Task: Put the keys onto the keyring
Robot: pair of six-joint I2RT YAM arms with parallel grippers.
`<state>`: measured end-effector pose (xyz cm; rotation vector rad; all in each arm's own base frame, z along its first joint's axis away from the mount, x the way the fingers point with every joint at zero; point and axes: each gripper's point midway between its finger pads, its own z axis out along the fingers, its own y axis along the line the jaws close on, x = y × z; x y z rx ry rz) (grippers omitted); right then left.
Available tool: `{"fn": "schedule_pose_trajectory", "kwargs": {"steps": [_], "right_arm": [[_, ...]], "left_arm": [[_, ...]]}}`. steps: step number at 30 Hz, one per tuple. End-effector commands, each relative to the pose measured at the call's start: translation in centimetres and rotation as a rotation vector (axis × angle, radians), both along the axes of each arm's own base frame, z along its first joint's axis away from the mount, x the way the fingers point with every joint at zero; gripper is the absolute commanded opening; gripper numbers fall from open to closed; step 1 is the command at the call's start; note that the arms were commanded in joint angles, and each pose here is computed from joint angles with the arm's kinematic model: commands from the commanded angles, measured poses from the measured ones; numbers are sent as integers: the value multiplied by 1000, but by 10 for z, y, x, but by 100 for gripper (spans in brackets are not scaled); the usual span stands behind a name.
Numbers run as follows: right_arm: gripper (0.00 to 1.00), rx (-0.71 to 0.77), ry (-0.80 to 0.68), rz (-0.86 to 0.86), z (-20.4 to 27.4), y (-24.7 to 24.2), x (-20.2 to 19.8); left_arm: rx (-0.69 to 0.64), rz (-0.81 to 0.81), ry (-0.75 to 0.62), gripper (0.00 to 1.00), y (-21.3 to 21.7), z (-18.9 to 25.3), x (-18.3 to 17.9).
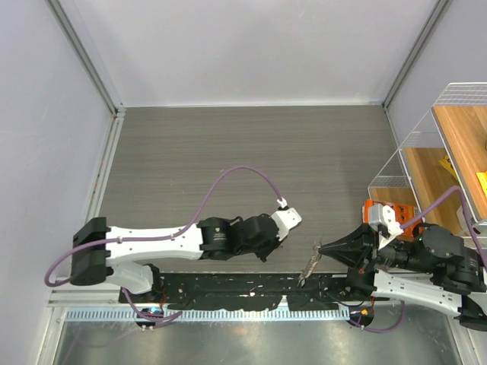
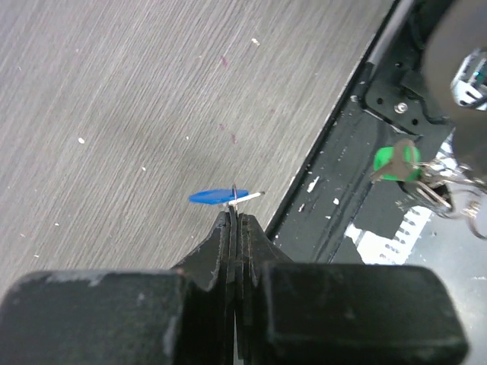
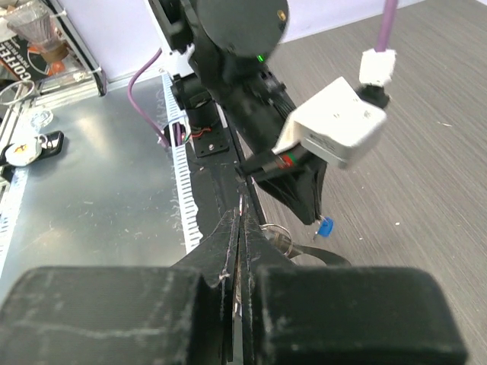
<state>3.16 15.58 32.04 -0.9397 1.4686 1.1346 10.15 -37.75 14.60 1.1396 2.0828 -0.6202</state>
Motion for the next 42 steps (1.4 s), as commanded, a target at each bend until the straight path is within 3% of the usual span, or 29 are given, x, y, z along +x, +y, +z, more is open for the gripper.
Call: {"fn": "schedule_pose_trajectory", "kwargs": {"steps": [1,18,33,42], "right_arm": [[5,19,-32,60,12,14,-5],[6,-10,-43,184,11,46,-16],[5,-45,-82,433,11,75,-45],[5,-19,-56,458,19,82,-49]], "left_arm": [[-140,-96,-140,0,-4,46,-8],[-336,-268,-265,0,30,112,-45],[-509,-509,-226,0,49,152,-92],[-551,-599,-209,0,52,161,-109]]}}
